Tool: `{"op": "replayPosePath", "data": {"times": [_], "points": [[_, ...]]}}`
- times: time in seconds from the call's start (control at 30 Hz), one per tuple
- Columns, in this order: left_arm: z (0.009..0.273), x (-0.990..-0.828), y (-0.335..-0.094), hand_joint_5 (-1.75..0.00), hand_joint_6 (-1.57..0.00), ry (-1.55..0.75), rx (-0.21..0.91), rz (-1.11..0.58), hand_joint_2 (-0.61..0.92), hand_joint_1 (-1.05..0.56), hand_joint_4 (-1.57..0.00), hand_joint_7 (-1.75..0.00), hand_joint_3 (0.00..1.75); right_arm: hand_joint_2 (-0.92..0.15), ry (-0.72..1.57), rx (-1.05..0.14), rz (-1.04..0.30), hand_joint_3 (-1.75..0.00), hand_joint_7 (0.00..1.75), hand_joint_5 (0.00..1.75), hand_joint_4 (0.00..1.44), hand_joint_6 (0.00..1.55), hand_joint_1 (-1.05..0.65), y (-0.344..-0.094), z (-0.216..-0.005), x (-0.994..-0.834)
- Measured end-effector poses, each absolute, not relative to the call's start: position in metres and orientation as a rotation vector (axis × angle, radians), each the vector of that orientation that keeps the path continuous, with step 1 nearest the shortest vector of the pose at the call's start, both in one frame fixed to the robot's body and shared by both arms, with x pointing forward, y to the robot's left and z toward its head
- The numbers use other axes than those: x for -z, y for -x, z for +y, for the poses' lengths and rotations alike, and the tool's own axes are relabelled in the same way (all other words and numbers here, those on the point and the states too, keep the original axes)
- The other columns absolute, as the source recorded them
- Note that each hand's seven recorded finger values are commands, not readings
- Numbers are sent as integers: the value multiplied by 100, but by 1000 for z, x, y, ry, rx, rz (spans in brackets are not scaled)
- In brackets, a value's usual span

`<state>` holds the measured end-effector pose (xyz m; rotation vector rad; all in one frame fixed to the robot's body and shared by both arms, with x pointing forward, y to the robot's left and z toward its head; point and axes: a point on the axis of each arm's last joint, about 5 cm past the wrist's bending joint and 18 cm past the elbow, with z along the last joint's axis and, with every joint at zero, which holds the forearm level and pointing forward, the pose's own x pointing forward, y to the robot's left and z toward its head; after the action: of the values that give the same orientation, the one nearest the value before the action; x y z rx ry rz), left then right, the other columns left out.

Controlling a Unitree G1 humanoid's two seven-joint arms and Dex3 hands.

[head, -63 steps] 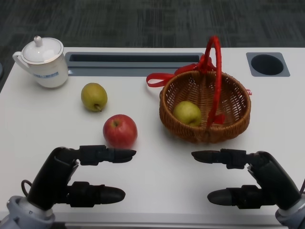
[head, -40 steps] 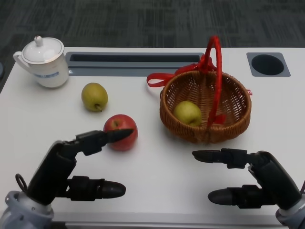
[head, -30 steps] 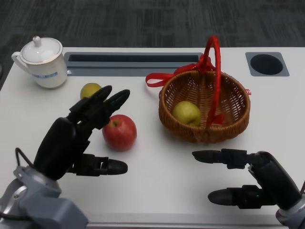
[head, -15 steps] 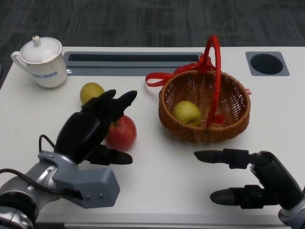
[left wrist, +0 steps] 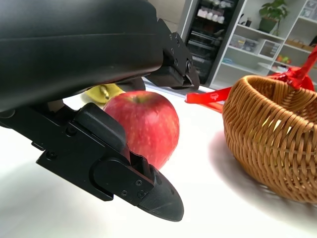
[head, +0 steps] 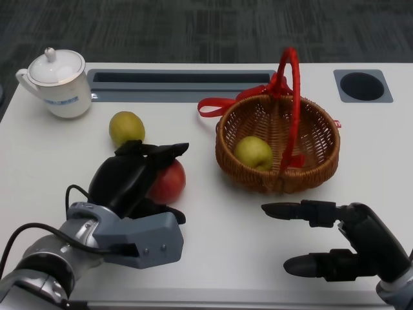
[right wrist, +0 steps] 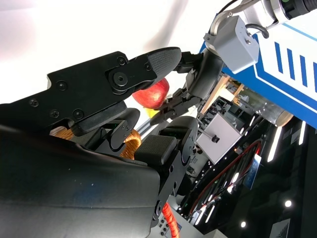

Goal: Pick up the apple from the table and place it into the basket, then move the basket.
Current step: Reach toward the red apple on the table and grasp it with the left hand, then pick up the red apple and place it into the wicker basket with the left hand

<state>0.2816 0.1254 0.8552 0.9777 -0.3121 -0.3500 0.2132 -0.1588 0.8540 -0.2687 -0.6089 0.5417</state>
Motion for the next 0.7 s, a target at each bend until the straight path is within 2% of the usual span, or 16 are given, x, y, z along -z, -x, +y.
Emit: {"op": "replayPosePath", "data": {"times": [0.2,0.33,0.47,0.57,0.7], "points": [[123,-857,-285,-17,-72,-1001,327,-300,73,-50,-72,-2,1,-85,268,-541,-612,0,0,0,80,69,-63,-213,-159,-854],[122,-857,-285,-12,-81,-997,311,-319,74,-39,-86,-3,0,-87,267,-540,-608,-1,0,0,80,69,-64,-211,-159,-853],[121,-857,-284,-9,-98,-988,292,-342,81,-26,-107,-5,2,-89,266,-535,-608,-1,0,0,81,70,-65,-211,-159,-853],[120,-854,-281,-7,-104,-980,270,-363,86,-24,-113,-4,2,-90,265,-530,-612,-1,0,0,81,70,-65,-211,-159,-853],[120,-850,-277,-5,-104,-966,238,-404,87,-22,-115,-3,1,-91,265,-527,-614,-1,0,0,81,70,-65,-211,-159,-853]]}}
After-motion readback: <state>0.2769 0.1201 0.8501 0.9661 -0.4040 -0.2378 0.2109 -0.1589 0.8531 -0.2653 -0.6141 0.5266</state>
